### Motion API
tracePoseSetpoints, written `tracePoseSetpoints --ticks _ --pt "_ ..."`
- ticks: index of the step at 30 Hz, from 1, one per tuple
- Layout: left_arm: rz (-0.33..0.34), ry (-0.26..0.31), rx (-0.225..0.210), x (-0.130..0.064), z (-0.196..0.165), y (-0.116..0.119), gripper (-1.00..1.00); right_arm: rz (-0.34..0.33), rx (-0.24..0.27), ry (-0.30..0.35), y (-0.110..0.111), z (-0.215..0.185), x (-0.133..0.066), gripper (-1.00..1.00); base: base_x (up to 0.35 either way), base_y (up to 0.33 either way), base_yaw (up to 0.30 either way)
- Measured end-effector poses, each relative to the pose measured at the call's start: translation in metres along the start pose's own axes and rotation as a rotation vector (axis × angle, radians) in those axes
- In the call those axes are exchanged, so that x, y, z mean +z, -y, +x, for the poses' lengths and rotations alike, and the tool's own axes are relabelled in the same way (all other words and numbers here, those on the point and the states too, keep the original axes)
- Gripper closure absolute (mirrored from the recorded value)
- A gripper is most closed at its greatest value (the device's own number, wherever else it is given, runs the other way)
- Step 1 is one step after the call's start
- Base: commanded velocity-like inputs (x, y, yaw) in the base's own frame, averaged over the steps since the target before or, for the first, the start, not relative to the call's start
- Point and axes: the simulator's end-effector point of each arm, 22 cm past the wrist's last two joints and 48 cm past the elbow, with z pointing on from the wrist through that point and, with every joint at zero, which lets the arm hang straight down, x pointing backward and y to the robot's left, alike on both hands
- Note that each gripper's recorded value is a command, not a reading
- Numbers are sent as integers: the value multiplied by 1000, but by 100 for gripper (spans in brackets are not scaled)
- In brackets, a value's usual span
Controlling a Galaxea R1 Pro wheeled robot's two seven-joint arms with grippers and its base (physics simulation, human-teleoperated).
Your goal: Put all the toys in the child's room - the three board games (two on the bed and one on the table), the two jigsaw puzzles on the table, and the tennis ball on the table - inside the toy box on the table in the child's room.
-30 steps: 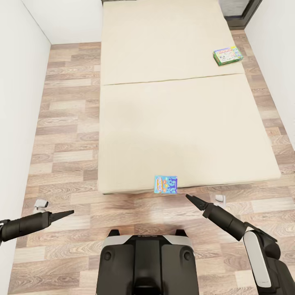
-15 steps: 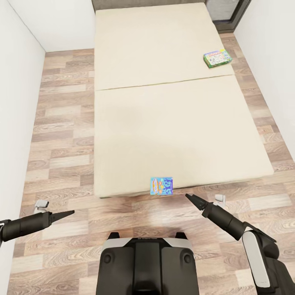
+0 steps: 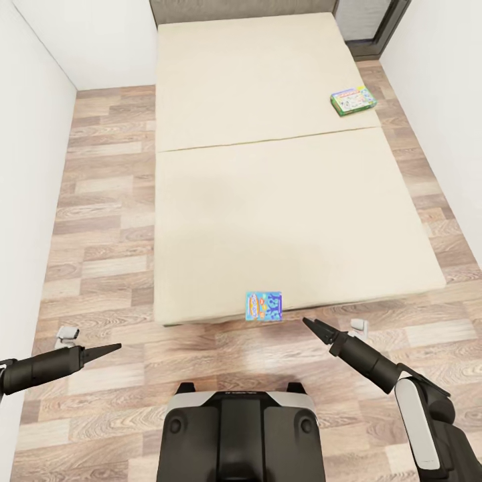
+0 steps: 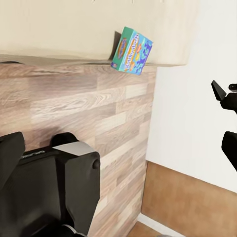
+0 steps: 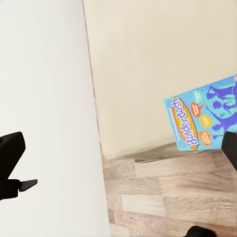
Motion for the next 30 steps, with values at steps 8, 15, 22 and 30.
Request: tracePoseSetpoints --ticks 8,15,22,30 --pt "3 7 10 -2 -4 5 -100 -10 -34 32 -6 -9 -1 -100 0 0 0" --pt "6 13 19 -4 -6 9 -100 -16 -52 46 -11 -15 -2 -100 0 0 0" --pt "10 19 29 -6 -9 14 -100 -21 -60 54 -15 -19 -3 -100 0 0 0" --pt "11 27 40 -9 -13 18 -100 -27 -69 61 -20 -23 -5 -100 0 0 0"
